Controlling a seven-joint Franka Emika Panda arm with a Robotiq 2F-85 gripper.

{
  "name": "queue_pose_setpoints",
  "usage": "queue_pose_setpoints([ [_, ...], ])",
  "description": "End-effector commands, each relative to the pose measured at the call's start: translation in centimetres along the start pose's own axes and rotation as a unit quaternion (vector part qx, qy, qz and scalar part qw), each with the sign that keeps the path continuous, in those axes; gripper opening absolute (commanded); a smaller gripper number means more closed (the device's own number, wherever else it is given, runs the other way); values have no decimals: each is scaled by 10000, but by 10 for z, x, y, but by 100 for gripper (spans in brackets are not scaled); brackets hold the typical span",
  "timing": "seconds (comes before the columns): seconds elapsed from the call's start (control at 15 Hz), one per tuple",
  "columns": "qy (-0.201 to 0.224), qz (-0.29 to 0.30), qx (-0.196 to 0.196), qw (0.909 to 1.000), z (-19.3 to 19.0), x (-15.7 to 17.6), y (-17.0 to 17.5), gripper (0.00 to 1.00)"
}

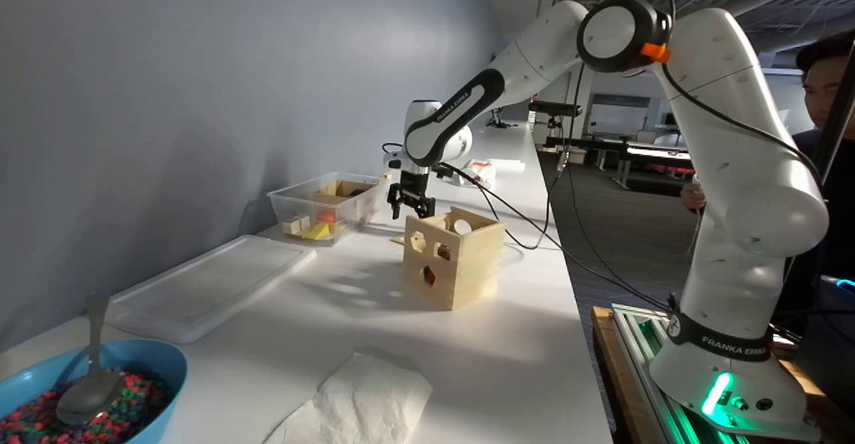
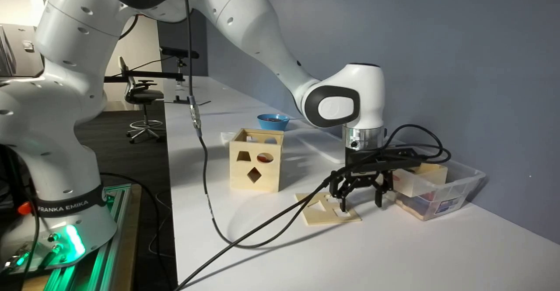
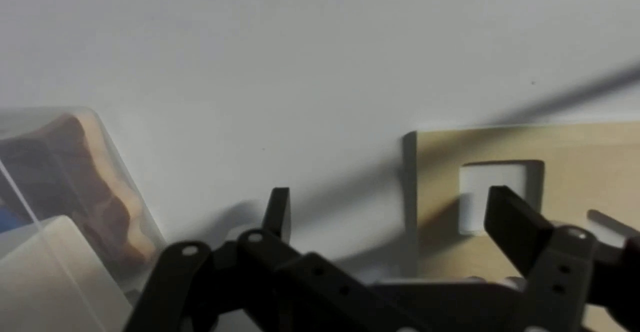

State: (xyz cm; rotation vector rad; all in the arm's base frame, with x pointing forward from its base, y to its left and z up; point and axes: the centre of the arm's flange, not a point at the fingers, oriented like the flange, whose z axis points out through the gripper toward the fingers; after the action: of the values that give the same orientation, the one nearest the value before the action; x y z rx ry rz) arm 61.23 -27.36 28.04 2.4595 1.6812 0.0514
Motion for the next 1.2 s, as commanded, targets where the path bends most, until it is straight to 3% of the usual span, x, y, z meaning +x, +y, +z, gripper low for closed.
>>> queue_pose_setpoints([
  [0.0,83,-321,-26,9994,6,-5,6,100],
  [0.47,311,54,88,9995,17,-7,0,96],
  [0.53,341,157,114,9992,18,-9,1,74],
  [0.67,412,291,161,9986,19,-14,2,69],
  [1.13,387,281,752,9960,12,-16,18,19],
])
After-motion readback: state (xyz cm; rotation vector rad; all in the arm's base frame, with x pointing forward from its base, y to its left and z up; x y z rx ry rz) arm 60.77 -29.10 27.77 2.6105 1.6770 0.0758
